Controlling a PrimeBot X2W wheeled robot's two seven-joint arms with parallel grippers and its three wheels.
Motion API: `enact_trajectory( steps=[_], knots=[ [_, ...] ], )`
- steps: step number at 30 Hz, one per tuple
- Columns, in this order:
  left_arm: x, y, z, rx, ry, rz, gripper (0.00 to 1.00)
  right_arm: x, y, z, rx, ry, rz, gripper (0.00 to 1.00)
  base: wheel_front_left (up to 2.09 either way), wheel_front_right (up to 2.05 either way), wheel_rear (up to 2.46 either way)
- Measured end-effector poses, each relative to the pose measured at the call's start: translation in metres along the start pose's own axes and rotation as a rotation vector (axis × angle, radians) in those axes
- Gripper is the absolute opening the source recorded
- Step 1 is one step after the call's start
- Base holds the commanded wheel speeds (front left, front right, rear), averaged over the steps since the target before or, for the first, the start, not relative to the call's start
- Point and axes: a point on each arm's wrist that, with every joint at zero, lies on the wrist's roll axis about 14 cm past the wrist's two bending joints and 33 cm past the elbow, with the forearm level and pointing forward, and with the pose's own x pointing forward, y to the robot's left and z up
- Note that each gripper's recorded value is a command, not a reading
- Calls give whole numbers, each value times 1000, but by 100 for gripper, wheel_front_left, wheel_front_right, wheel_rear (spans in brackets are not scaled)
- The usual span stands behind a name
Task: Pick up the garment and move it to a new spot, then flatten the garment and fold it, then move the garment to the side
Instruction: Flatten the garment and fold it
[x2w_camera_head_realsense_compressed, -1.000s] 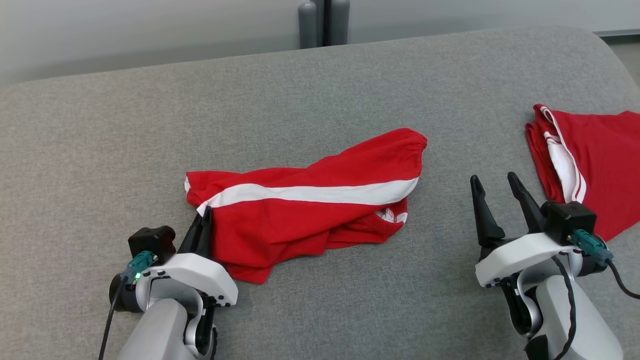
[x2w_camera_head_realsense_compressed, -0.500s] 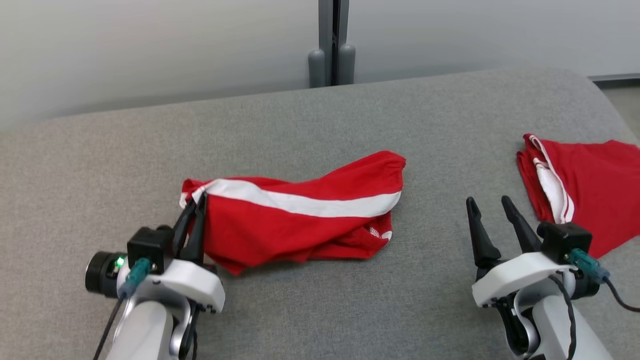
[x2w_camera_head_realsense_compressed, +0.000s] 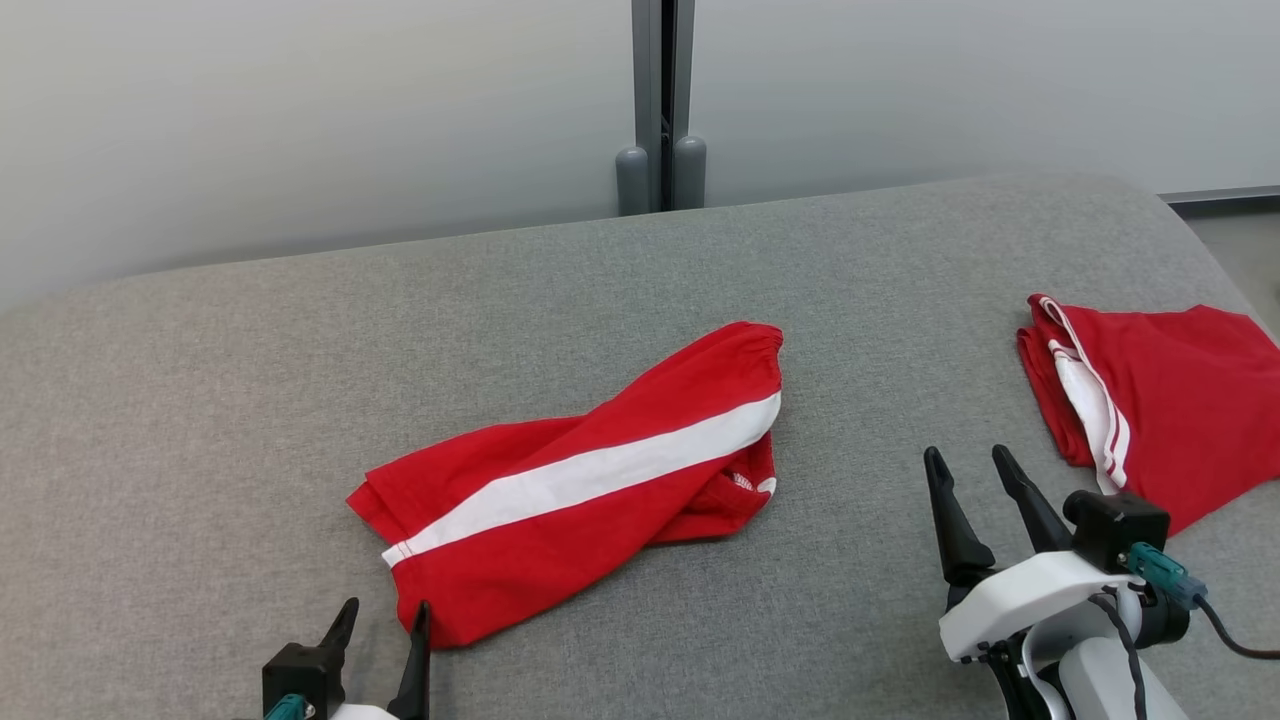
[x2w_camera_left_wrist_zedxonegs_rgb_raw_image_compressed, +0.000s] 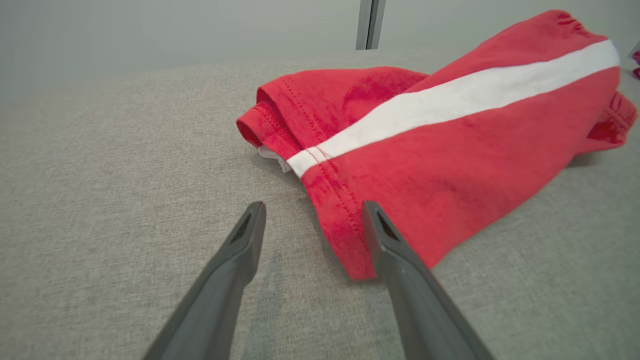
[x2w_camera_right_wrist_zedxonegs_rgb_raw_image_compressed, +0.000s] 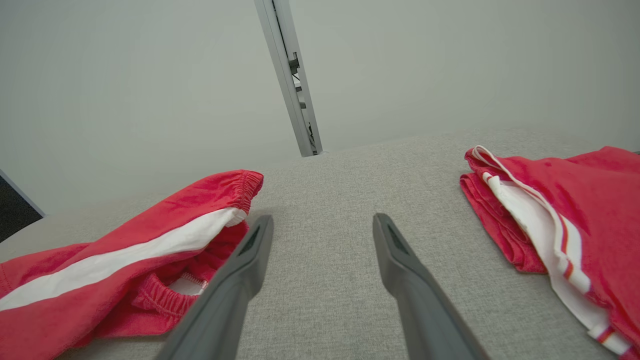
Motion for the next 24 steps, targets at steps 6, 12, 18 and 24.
enact_trajectory(
  steps=[6,12,18,24],
  knots=[
    [-3,8,7,-63,-27,43,100,0,3,-1,1,2,8,100,0,0,0],
    [9,10,29,-203,-93,57,100,2,6,-2,-2,6,17,100,0,0,0],
    [22,0,18,-344,-39,40,100,5,6,-9,-3,25,22,100,0,0,0],
    [30,-10,-2,-415,41,30,100,10,5,-12,-5,34,20,100,0,0,0]
  ],
)
